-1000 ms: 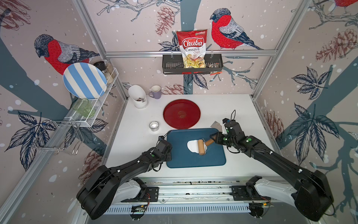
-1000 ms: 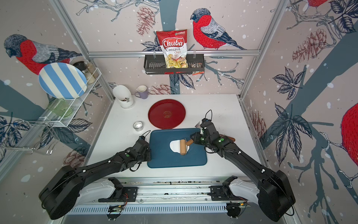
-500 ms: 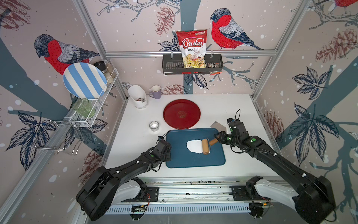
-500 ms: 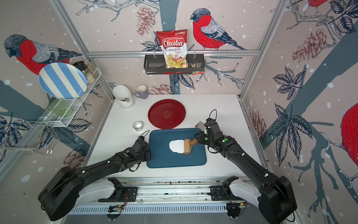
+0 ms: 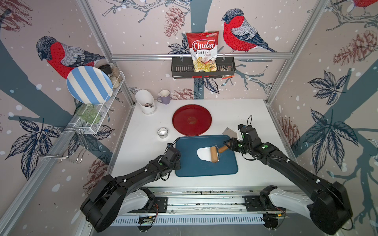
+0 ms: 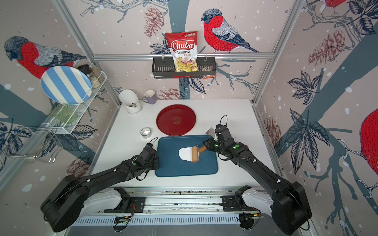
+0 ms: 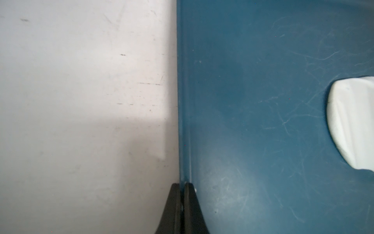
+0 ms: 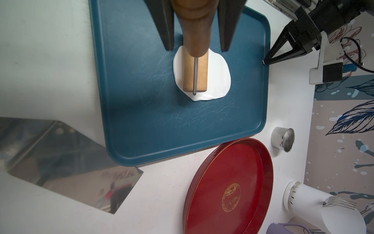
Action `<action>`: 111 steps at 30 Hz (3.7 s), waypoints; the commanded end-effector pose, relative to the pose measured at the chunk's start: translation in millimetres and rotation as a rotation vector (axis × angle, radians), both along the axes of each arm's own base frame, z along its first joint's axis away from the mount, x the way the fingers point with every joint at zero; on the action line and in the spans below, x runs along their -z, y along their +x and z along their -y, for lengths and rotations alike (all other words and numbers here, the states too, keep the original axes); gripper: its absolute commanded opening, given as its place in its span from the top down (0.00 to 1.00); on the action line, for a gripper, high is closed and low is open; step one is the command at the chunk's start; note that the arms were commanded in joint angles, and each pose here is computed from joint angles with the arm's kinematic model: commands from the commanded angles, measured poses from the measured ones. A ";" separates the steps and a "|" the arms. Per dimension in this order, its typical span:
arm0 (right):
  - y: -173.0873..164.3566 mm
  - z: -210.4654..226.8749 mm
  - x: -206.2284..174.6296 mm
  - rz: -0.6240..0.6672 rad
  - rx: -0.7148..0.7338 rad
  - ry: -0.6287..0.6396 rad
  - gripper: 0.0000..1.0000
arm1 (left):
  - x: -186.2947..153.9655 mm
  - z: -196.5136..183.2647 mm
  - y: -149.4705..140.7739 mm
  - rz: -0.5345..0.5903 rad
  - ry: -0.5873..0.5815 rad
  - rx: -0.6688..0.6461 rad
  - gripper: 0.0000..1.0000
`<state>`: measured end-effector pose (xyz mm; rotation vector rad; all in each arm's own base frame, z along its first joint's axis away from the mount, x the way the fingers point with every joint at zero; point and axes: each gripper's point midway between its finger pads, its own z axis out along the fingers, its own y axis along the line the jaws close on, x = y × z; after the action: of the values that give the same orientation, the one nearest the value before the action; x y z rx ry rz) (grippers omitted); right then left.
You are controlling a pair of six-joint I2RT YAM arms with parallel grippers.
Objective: Roll out the dumpling wrappers from the dough
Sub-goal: Flatten out the dough on the work surface.
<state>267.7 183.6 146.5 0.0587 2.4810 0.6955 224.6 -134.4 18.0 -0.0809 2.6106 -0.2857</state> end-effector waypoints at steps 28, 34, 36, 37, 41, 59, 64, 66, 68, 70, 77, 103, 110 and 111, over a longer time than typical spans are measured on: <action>25.7 -32.3 25.3 -0.179 -0.052 0.057 1.00 | 6.3 -10.4 -6.2 -0.026 0.044 -0.011 1.00; 10.5 12.6 43.3 -0.209 0.020 -0.002 1.00 | 6.1 -11.7 -5.7 -0.023 0.045 -0.019 1.00; 4.9 27.4 47.3 -0.216 0.044 -0.015 1.00 | 6.0 -11.8 -5.3 -0.021 0.046 -0.019 1.00; 2.9 33.6 46.2 -0.210 0.055 -0.020 1.00 | 5.8 -11.7 -5.0 -0.020 0.046 -0.020 1.00; -3.3 48.9 36.7 -0.174 0.085 -0.018 1.00 | 6.3 -11.4 -5.1 -0.024 0.047 -0.018 1.00; 33.9 -42.9 -52.4 0.051 -0.053 0.165 1.00 | 6.0 -10.3 -5.3 -0.022 0.040 -0.014 1.00; 40.9 -62.8 -25.6 -0.043 -0.079 0.161 1.00 | 6.0 -10.3 -5.6 -0.022 0.039 -0.014 1.00; 41.3 -64.1 -15.0 -0.073 -0.078 0.156 1.00 | 5.5 -10.1 -5.2 -0.019 0.039 -0.013 1.00; 40.8 -62.0 -4.7 -0.099 -0.069 0.146 1.00 | 5.7 -10.4 -5.3 -0.020 0.040 -0.014 1.00; 41.2 -55.1 3.8 -0.116 -0.051 0.138 1.00 | 5.8 -10.2 -5.4 -0.021 0.039 -0.014 1.00; 29.8 -15.4 28.6 -0.150 0.011 0.077 1.00 | 5.5 -11.6 -5.7 -0.018 0.041 -0.019 1.00; 39.4 40.2 -55.2 0.108 0.126 0.146 1.00 | -12.7 -14.0 -4.1 0.028 0.010 -0.042 0.51; 96.5 58.8 -81.7 0.194 0.199 0.165 1.00 | -39.1 -15.7 1.8 0.097 -0.007 -0.053 0.27; 105.6 62.6 -83.1 0.202 0.209 0.166 1.00 | -42.9 -15.1 2.9 0.110 -0.015 -0.053 0.22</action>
<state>346.5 120.8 203.1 0.3125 2.2997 0.7358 226.5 -124.5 54.7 -0.1177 2.5100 -0.3041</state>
